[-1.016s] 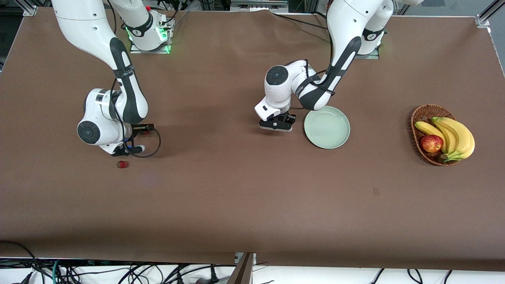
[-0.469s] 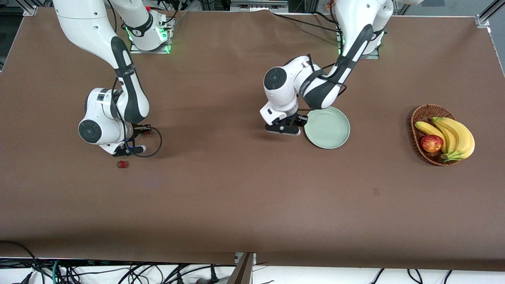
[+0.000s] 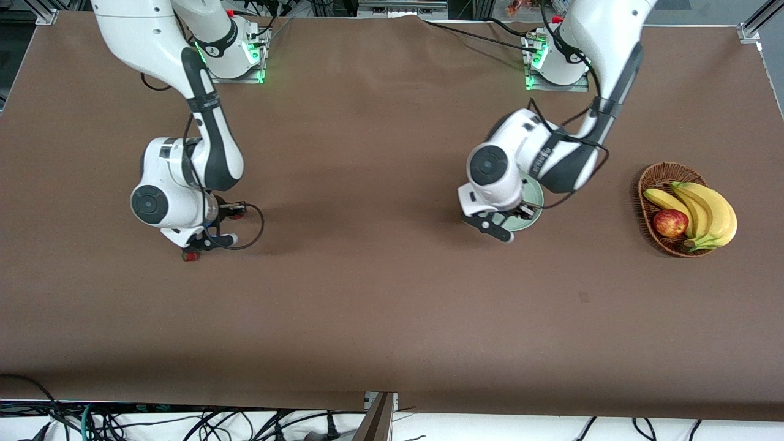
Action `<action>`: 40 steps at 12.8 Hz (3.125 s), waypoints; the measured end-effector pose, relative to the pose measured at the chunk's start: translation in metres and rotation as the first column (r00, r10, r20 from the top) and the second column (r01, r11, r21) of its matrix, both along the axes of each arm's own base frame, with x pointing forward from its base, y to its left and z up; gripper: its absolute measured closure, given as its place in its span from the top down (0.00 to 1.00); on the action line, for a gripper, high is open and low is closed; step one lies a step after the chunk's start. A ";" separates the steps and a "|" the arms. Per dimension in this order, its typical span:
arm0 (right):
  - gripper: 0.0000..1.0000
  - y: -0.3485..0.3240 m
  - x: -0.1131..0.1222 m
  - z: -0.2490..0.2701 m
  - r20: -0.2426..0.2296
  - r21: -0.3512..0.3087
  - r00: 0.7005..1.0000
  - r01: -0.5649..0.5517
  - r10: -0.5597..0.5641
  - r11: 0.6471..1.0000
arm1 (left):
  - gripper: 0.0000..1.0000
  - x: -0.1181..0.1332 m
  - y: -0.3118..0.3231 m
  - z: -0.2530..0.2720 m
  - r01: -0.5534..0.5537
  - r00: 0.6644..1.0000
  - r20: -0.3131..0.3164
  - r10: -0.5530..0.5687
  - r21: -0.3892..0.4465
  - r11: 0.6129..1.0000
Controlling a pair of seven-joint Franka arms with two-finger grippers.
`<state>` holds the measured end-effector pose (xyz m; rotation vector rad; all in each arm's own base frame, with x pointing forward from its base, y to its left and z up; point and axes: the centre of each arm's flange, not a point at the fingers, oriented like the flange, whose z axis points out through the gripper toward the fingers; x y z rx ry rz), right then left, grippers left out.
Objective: Collect all strawberries into plate
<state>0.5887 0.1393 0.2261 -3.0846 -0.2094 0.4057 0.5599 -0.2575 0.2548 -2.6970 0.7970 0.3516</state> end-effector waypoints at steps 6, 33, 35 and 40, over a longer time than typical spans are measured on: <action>0.36 0.206 -0.026 0.017 0.009 0.011 0.959 0.282 -0.282 0.959 | 0.40 -0.010 0.027 -0.048 0.048 0.999 -0.019 -0.050 -0.072 0.996; 1.00 0.084 0.081 0.074 0.018 0.046 0.990 0.138 -0.139 0.989 | 1.00 -0.039 -0.109 -0.007 -0.232 0.955 0.058 0.292 -0.470 0.852; 1.00 0.017 0.093 0.069 0.007 0.024 0.999 0.032 -0.032 0.999 | 1.00 -0.046 -0.135 -0.022 -0.238 0.944 0.076 0.322 -0.520 0.821; 1.00 -0.078 0.099 0.030 -0.033 -0.016 0.996 -0.082 0.082 0.996 | 1.00 -0.048 -0.151 -0.058 -0.204 0.939 0.140 0.316 -0.513 0.834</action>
